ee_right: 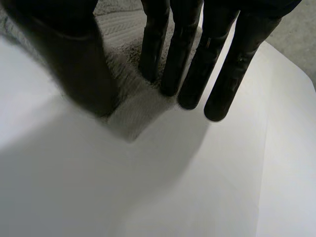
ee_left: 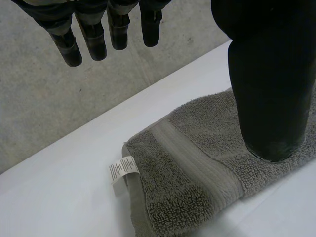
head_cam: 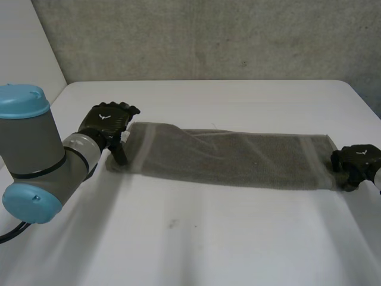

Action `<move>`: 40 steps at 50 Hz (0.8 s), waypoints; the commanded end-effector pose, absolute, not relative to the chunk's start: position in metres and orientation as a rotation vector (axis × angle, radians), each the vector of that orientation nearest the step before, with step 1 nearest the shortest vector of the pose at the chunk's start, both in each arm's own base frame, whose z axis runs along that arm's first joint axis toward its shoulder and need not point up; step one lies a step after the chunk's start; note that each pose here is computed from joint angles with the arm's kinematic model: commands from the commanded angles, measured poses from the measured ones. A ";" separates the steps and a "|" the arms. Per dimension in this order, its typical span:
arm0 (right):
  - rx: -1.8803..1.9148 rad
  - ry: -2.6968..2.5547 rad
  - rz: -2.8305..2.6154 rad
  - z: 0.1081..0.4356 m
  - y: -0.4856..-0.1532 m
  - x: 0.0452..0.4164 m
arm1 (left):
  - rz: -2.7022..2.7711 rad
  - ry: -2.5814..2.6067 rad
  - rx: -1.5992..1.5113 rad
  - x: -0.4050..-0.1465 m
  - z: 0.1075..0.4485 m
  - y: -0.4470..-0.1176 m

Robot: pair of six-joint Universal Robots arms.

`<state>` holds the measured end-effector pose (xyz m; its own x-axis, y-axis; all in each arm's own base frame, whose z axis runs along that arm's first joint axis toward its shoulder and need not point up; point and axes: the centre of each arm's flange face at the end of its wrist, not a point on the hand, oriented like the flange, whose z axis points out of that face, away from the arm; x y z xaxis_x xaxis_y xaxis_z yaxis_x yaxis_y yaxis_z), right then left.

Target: Fold the towel.

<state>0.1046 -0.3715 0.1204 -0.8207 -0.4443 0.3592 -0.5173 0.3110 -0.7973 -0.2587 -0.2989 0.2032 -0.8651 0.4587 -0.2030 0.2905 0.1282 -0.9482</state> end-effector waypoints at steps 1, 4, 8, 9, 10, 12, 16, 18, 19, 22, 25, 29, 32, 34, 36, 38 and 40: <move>0.898 -2.459 1.527 0.116 -0.381 0.095 | 1.840 -2.252 -0.753 -0.259 0.204 -0.299; 0.818 -2.407 1.499 0.122 -0.388 0.076 | 1.842 -2.250 -0.753 -0.258 0.204 -0.299; 0.746 -2.297 1.471 0.131 -0.402 0.048 | 1.838 -2.253 -0.754 -0.258 0.204 -0.298; 0.731 -2.246 1.443 0.135 -0.408 0.035 | 1.835 -2.257 -0.753 -0.257 0.203 -0.297; 0.730 -2.202 1.409 0.138 -0.412 0.022 | 1.832 -2.260 -0.756 -0.257 0.203 -0.297; 0.730 -2.152 1.371 0.142 -0.416 0.008 | 1.834 -2.259 -0.755 -0.257 0.203 -0.297; 0.760 -2.073 1.328 0.152 -0.421 -0.003 | 1.831 -2.263 -0.754 -0.256 0.203 -0.297; 0.767 -2.023 1.366 0.169 -0.427 0.006 | 1.838 -2.266 -0.746 -0.254 0.204 -0.299; 0.767 -2.022 1.366 0.169 -0.427 0.006 | 1.838 -2.266 -0.746 -0.254 0.204 -0.299; 0.834 -1.935 1.513 0.203 -0.429 0.055 | 1.845 -2.264 -0.742 -0.253 0.206 -0.299; 0.938 -1.866 1.652 0.223 -0.424 0.113 | 1.844 -2.264 -0.739 -0.253 0.206 -0.299; 1.134 -1.760 1.814 0.239 -0.397 0.206 | 1.837 -2.270 -0.740 -0.253 0.204 -0.297; 1.295 -1.714 1.891 0.234 -0.367 0.268 | 1.829 -2.274 -0.743 -0.253 0.203 -0.296; 1.377 -1.703 1.918 0.226 -0.350 0.295 | 1.830 -2.273 -0.742 -0.252 0.204 -0.294; 1.468 -1.694 1.933 0.216 -0.332 0.319 | 1.832 -2.271 -0.742 -0.252 0.204 -0.294; 1.558 -1.684 1.944 0.205 -0.313 0.340 | 1.829 -2.270 -0.745 -0.253 0.204 -0.293; 1.729 -1.679 1.929 0.179 -0.277 0.372 | 1.829 -2.270 -0.746 -0.253 0.204 -0.293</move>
<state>0.2949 -0.3497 0.2257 -0.5308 -0.4009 0.7467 -0.6944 -0.2994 -0.6543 -0.2527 -0.2946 0.2041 -0.8704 0.4498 -0.2004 0.2910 0.1417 -0.9462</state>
